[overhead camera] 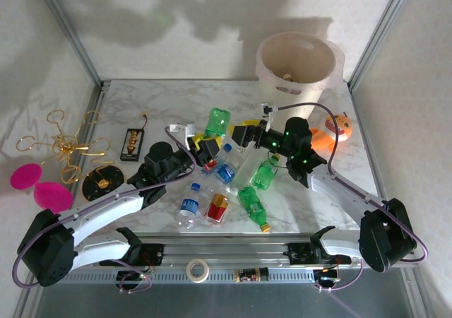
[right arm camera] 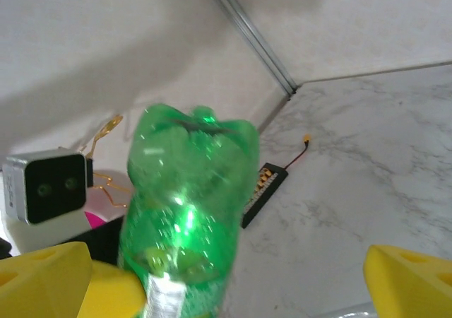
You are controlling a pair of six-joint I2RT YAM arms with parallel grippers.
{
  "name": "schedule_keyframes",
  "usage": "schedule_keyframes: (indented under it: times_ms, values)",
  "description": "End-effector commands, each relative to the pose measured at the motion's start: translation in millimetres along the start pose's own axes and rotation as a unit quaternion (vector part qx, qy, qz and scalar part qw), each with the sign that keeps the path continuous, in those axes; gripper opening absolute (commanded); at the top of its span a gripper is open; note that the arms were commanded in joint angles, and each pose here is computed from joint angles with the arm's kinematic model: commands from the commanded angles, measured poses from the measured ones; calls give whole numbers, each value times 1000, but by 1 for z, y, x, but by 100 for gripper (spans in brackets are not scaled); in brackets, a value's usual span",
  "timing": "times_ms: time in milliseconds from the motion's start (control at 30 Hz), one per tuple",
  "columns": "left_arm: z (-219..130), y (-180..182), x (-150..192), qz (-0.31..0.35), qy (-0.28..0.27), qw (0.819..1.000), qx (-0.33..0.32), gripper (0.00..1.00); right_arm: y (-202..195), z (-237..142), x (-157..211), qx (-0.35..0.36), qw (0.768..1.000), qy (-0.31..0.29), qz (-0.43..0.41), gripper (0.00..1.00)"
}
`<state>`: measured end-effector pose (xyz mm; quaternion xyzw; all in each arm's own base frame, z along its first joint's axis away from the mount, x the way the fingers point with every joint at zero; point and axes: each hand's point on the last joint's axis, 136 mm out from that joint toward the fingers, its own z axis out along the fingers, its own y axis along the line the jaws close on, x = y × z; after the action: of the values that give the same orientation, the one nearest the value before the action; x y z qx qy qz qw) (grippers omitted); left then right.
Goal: Put the plastic bottles in the bin
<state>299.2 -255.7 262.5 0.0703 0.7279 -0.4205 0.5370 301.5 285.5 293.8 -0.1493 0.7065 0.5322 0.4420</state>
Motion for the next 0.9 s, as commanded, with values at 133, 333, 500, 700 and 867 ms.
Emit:
schedule_keyframes:
  times_ms: [133,333,500,700,867]
  values:
    - [7,-21,8,26,6,999,30,30,14,19,0,-43,999,0,7,96]
    - [9,-23,11,31,11,999,31,30,10,27,7,-45,999,9,16,89]
    - [11,-19,15,33,17,999,25,30,10,30,10,-54,998,12,26,78]
    - [13,-19,17,32,19,999,25,31,11,33,9,-64,997,10,32,69]
    - [10,-16,14,31,9,999,14,42,10,33,11,-62,998,12,30,52]
